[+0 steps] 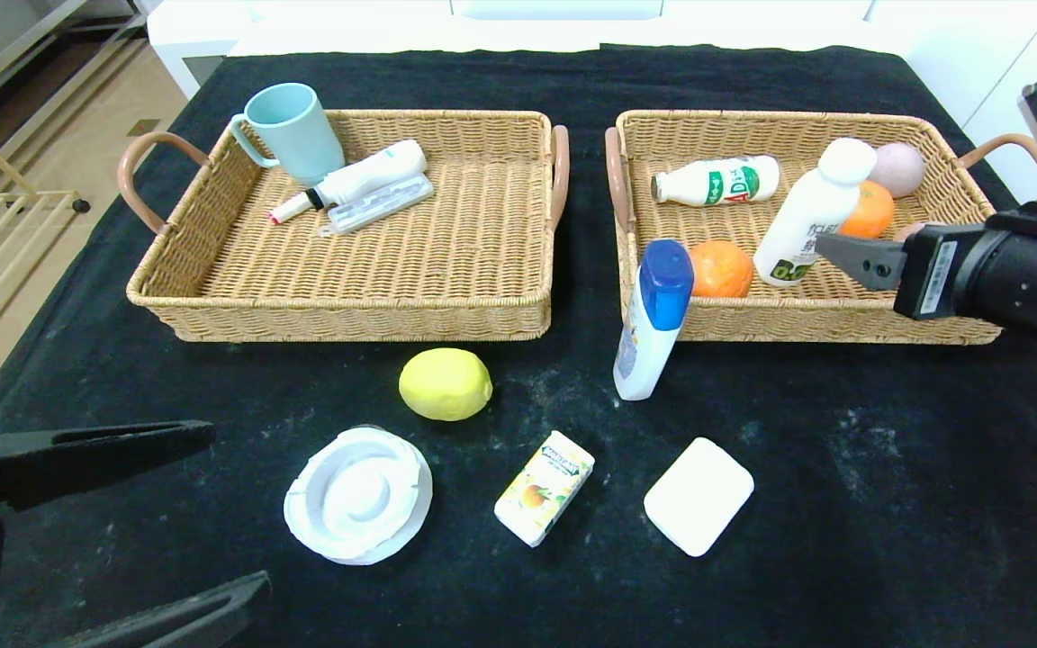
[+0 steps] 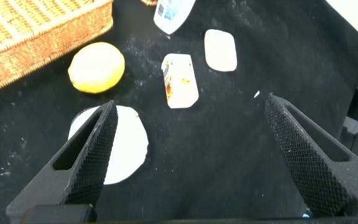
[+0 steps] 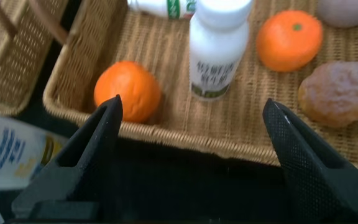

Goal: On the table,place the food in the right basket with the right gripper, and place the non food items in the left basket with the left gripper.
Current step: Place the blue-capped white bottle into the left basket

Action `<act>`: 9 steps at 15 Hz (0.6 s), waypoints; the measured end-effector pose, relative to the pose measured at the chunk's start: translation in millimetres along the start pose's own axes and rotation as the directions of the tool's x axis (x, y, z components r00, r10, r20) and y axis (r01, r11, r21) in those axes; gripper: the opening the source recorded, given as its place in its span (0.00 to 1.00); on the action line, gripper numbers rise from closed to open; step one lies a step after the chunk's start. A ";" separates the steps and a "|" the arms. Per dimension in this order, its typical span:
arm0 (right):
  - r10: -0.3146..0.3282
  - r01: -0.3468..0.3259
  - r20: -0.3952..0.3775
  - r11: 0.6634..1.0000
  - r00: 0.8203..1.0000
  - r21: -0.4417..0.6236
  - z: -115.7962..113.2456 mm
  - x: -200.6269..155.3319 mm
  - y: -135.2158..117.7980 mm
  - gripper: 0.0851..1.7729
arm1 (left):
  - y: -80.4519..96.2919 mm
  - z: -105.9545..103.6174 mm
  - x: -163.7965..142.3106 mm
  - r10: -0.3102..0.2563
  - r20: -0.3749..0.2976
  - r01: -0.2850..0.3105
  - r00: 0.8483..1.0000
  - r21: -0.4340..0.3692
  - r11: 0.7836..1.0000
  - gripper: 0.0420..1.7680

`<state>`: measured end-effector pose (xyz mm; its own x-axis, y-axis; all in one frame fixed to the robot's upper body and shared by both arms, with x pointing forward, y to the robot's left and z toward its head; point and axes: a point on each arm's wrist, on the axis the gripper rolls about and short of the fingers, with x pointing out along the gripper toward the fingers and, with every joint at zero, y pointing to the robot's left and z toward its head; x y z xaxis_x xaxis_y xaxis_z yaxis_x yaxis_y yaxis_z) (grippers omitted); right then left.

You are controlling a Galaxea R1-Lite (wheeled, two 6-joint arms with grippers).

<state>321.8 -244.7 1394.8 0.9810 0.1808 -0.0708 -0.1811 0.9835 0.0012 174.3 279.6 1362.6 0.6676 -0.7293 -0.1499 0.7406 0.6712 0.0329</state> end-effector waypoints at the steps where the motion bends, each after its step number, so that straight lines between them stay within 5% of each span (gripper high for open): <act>1: 0.027 -0.027 -0.014 1.000 1.000 -0.013 -8.2 -8.7 4.0 0.93 | -0.3 0.5 -1.1 0.001 0.006 -0.001 1.000 0.002 1.000 0.97; 5: 0.168 -0.172 -0.075 0.984 0.983 -0.047 -36.5 -41.5 24.3 0.95 | -1.8 2.3 -6.0 0.003 0.023 -0.004 1.000 0.016 1.000 0.97; 9: 0.315 -0.323 -0.116 0.944 0.942 -0.066 -52.5 -62.0 41.5 0.95 | -2.0 2.3 -6.8 0.004 0.025 -0.004 1.000 0.019 1.000 0.97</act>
<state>249.8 -215.6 1346.9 0.8591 0.4784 -0.1819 -0.4929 0.8691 -0.0420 168.5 282.9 1365.8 0.6722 -0.7297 -0.1250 0.7389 0.6718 0.0520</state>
